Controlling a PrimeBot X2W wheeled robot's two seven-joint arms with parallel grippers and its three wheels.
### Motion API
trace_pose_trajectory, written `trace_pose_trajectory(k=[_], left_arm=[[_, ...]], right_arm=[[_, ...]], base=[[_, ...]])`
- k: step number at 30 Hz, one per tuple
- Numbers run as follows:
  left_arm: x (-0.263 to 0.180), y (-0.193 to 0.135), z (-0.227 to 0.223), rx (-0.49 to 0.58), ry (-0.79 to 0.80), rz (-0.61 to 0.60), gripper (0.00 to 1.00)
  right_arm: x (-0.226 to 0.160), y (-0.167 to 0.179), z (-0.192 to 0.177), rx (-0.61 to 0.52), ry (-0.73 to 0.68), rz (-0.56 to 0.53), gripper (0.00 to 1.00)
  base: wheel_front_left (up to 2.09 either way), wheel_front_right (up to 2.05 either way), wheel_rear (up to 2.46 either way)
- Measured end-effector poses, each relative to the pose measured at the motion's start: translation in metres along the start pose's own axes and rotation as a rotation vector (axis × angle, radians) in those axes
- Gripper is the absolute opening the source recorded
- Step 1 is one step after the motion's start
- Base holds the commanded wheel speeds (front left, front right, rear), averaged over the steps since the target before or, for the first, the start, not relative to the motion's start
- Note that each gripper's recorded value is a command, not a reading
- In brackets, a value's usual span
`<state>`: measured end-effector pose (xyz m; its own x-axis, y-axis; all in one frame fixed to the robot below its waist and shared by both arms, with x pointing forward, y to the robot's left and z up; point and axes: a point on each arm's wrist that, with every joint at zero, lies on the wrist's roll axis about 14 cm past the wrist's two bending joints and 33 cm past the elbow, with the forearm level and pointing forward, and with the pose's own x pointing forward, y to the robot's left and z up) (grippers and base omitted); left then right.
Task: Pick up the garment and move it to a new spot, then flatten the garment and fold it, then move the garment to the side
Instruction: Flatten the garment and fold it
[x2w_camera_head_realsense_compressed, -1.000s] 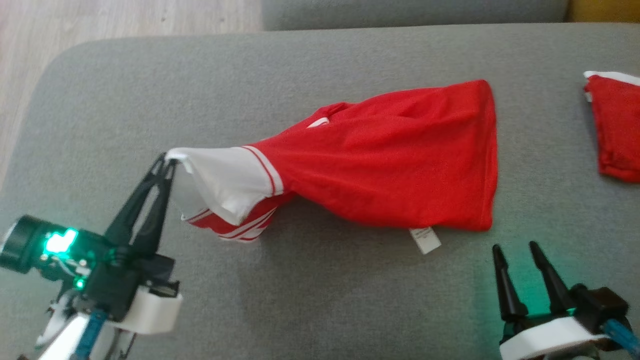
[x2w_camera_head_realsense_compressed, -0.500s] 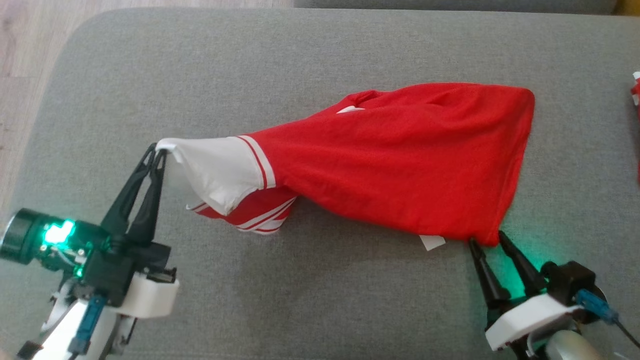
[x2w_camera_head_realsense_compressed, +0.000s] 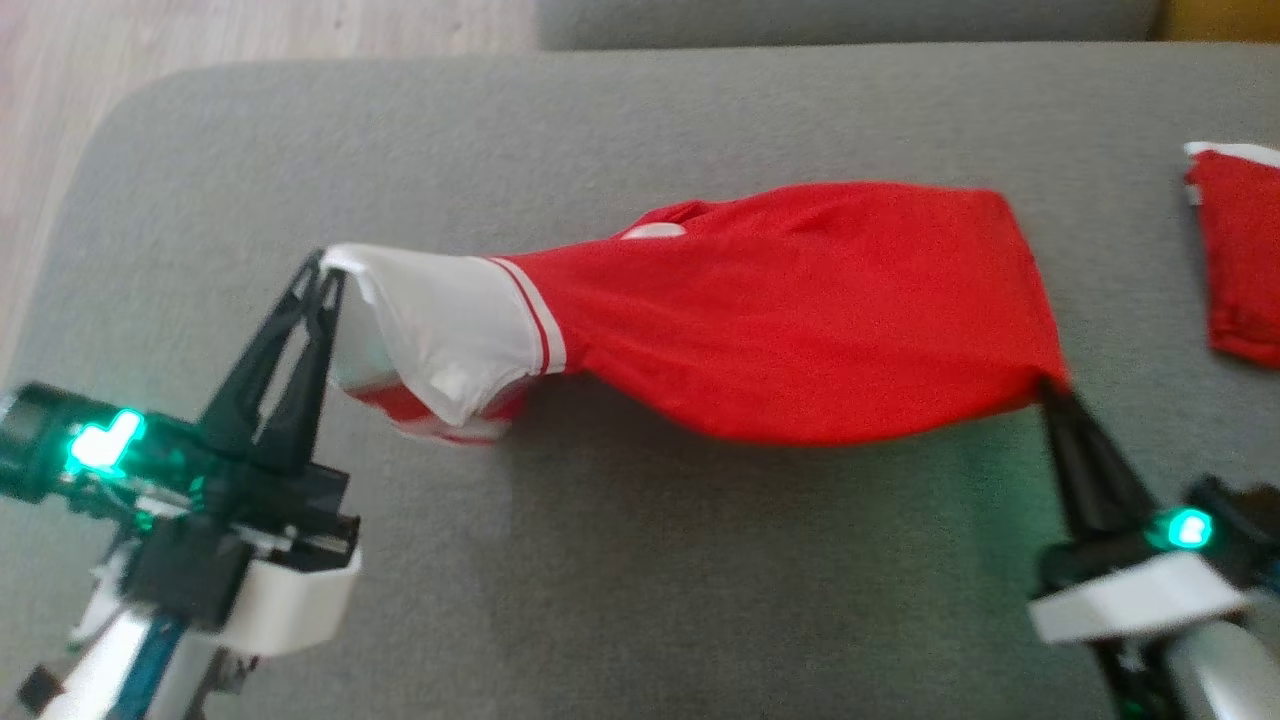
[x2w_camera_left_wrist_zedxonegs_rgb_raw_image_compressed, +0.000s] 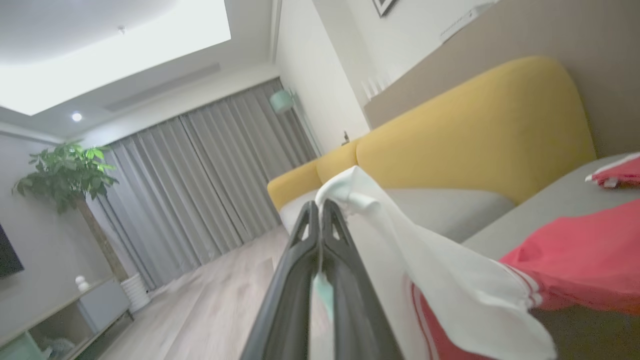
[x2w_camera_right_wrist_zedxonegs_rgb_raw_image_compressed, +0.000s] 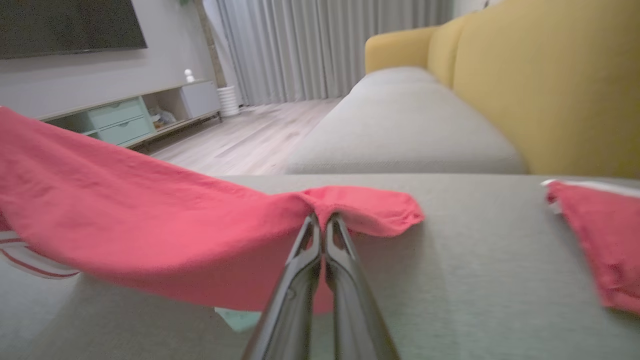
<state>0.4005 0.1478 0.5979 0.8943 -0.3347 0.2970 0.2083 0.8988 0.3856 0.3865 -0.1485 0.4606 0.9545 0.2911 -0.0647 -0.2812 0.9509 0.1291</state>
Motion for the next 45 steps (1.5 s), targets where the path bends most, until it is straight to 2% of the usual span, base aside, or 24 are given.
trace_pose_trajectory(k=[8, 10, 12, 14, 16, 21, 22, 23, 26, 32, 38, 45], left_arm=[[0.012, -0.004, 0.098, -0.017, -0.316, -0.03, 0.0], [0.013, -0.009, 0.107, -0.023, -0.345, -0.055, 0.0], [0.016, -0.013, 0.105, -0.037, -0.333, -0.085, 0.0], [0.022, -0.02, 0.095, -0.041, -0.293, -0.124, 0.0], [0.029, -0.026, 0.081, -0.08, -0.242, -0.145, 0.0], [0.049, -0.039, 0.04, -0.137, -0.129, -0.179, 0.0], [0.053, -0.041, 0.032, -0.141, -0.11, -0.186, 0.0], [0.056, -0.043, 0.026, -0.147, -0.097, -0.187, 0.0], [0.061, -0.042, 0.004, -0.16, -0.051, -0.164, 0.0], [0.058, -0.041, -0.025, -0.166, 0.025, -0.15, 0.0], [0.061, -0.045, -0.025, -0.172, 0.013, -0.157, 0.0], [0.059, -0.042, -0.027, -0.167, 0.021, -0.153, 0.0]], right_arm=[[-0.064, -0.041, 0.082, -0.161, -0.215, -0.135, 0.0], [-0.07, -0.044, 0.089, -0.186, -0.226, -0.138, 0.0], [-0.068, -0.046, 0.086, -0.18, -0.199, -0.132, 0.0], [-0.056, -0.044, 0.066, -0.141, -0.114, -0.109, 0.0], [-0.038, -0.041, 0.046, -0.074, -0.036, -0.088, 0.0], [0.016, -0.035, 0.005, -0.023, 0.107, -0.022, 0.0], [0.027, -0.037, 0.001, -0.01, 0.111, -0.02, 0.24], [0.035, -0.039, -0.003, -0.011, 0.116, -0.02, 1.0], [0.052, -0.042, -0.015, -0.016, 0.11, -0.015, 1.0], [0.048, -0.035, -0.034, -0.021, 0.145, 0.011, 1.0], [0.016, -0.037, -0.061, -0.045, 0.238, 0.013, 1.0], [0.022, -0.031, -0.072, -0.061, 0.276, 0.041, 1.0]], base=[[0.0, 0.0, 0.0], [0.0, 0.0, 0.0], [0.0, 0.0, 0.0], [0.0, 0.0, 0.0], [0.0, 0.0, 0.0], [0.0, 0.0, 0.0], [0.0, 0.0, 0.0], [0.0, 0.0, 0.0], [0.0, 0.0, 0.0], [0.0, 0.0, 0.0], [0.0, 0.0, 0.0], [0.0, 0.0, 0.0]])
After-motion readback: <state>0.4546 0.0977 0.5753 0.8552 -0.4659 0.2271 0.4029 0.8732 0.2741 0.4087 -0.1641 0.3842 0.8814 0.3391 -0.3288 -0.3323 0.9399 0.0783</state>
